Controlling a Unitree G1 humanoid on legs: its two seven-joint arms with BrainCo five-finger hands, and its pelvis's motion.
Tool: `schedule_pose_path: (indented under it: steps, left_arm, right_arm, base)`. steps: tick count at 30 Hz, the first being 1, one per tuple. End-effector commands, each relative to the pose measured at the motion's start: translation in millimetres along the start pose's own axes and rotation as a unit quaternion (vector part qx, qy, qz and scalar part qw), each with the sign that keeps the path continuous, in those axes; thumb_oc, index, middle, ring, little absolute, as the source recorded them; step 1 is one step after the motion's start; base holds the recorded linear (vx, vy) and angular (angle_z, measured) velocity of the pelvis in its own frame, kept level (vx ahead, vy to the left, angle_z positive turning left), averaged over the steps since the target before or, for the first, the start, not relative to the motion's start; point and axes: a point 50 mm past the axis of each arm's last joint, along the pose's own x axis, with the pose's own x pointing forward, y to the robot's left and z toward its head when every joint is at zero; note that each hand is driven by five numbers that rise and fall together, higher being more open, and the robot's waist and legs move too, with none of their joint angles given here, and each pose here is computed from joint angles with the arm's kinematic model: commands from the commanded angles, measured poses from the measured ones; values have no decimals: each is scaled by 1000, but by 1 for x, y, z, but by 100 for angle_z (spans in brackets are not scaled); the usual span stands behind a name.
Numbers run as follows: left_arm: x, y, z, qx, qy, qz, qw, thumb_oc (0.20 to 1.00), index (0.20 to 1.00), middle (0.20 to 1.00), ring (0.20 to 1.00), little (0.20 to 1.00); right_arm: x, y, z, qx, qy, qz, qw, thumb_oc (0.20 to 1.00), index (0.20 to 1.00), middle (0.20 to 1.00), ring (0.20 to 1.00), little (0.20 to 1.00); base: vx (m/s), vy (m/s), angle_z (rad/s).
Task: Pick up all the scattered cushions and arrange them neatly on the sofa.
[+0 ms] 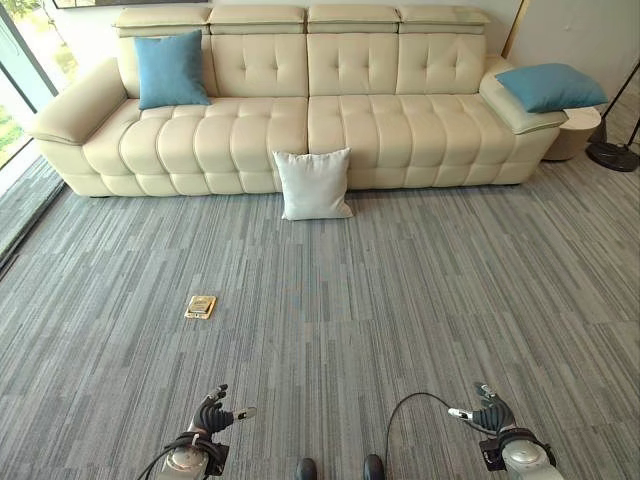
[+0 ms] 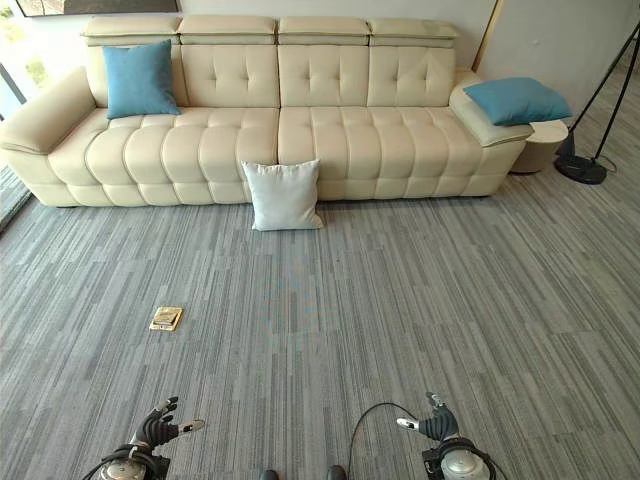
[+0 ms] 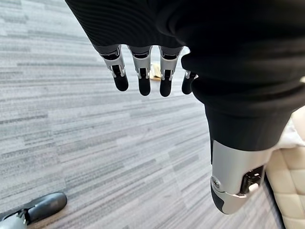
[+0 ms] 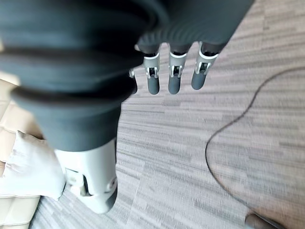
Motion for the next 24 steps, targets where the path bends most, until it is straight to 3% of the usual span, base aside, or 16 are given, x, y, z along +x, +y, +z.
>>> schedule_pose_path:
  steps: [1,24]
  left_arm:
    - [8,20,22,23,-39,35,998,1000,1000,1000,1000,1000]
    - [6,42,42,-19,-85,64,994,1000,1000,1000,1000,1000]
  right_arm:
    - [5,-25,20,-23,-45,-43,998,1000,1000,1000,1000,1000]
    - [13,-36,38,-29,-59,-55,996,1000,1000,1000,1000,1000]
  base:
    - [9,8,5]
    - [34,61,-5]
